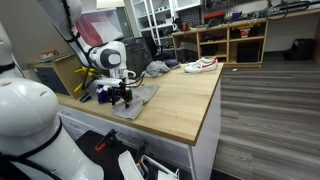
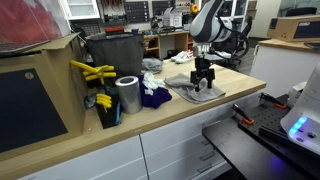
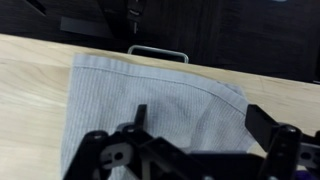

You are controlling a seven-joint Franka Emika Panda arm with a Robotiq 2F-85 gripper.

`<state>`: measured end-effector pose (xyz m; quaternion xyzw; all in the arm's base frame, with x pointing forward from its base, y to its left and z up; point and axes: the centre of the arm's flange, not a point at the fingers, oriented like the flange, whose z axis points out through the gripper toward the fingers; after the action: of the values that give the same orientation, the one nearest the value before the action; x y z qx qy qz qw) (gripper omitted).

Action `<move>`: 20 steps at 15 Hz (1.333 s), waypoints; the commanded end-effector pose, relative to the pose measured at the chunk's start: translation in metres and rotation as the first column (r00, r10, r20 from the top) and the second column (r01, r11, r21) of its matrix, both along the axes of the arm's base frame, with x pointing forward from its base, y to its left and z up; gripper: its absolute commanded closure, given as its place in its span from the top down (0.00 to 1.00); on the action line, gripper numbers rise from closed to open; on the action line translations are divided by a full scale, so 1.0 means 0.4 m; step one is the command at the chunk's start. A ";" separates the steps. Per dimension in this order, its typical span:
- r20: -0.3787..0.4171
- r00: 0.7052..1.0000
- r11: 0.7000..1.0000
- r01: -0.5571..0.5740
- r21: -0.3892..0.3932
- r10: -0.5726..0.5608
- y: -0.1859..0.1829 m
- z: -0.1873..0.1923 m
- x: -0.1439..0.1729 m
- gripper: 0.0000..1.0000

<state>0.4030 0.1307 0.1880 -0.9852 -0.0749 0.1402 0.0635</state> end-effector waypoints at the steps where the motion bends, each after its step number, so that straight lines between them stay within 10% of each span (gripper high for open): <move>1: 0.040 0.999 0.999 -0.019 0.037 0.017 0.040 -0.019 0.007 1.00; 17: 0.060 0.994 0.995 -0.092 0.045 0.090 0.066 -0.091 -0.014 0.99; 18: 0.061 0.993 0.994 -0.101 0.044 0.098 0.063 -0.096 -0.018 0.75; 20: 0.069 0.990 0.991 -0.130 0.045 0.126 0.052 -0.097 -0.021 0.68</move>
<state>0.3991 0.1578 0.1524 -0.9824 -0.1222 0.1206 0.0739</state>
